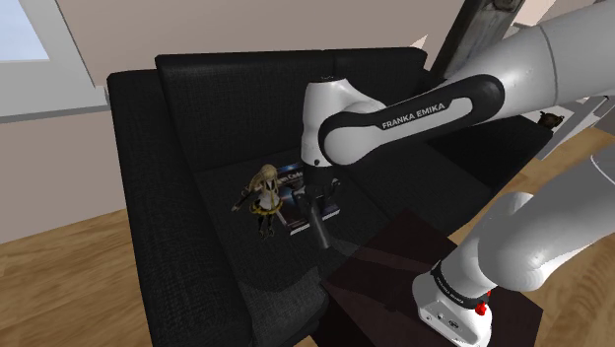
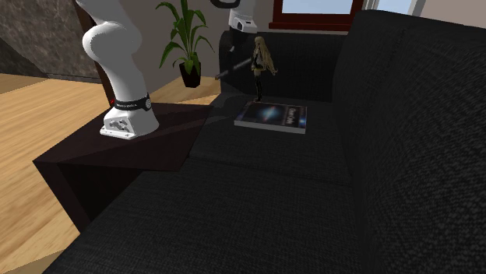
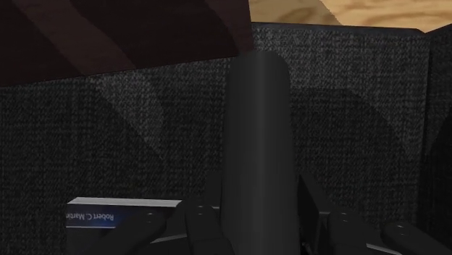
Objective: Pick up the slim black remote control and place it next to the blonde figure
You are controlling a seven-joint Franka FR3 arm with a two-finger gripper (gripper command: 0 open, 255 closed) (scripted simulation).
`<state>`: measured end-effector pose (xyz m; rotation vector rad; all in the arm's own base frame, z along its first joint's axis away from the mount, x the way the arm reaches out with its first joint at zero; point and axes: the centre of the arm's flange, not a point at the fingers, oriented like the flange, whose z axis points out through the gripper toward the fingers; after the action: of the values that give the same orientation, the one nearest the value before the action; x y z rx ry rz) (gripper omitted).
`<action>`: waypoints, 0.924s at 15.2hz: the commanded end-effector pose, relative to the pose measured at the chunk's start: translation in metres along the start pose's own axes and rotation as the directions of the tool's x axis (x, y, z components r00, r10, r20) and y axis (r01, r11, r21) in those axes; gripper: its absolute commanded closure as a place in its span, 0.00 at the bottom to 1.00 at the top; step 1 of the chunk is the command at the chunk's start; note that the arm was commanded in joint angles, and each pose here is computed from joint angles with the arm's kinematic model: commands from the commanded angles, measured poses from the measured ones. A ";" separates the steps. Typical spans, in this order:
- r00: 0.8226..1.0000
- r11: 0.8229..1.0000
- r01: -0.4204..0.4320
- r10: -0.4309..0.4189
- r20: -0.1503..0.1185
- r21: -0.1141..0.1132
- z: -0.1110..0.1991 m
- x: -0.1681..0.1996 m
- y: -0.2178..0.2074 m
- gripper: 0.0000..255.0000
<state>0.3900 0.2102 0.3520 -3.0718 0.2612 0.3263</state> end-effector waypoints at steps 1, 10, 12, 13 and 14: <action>1.000 1.000 0.000 0.000 0.000 0.000 0.011 0.003 0.000 1.00; 1.000 1.000 0.000 0.000 0.000 0.000 0.057 0.013 0.002 1.00; 1.000 1.000 0.000 0.000 0.000 0.000 0.068 0.015 0.002 1.00; 1.000 1.000 0.000 0.000 0.000 0.000 0.073 0.016 0.002 1.00; 1.000 1.000 0.000 0.000 0.000 0.000 0.078 0.017 0.002 1.00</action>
<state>0.3902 0.2092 0.2777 -3.0721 0.2607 0.3277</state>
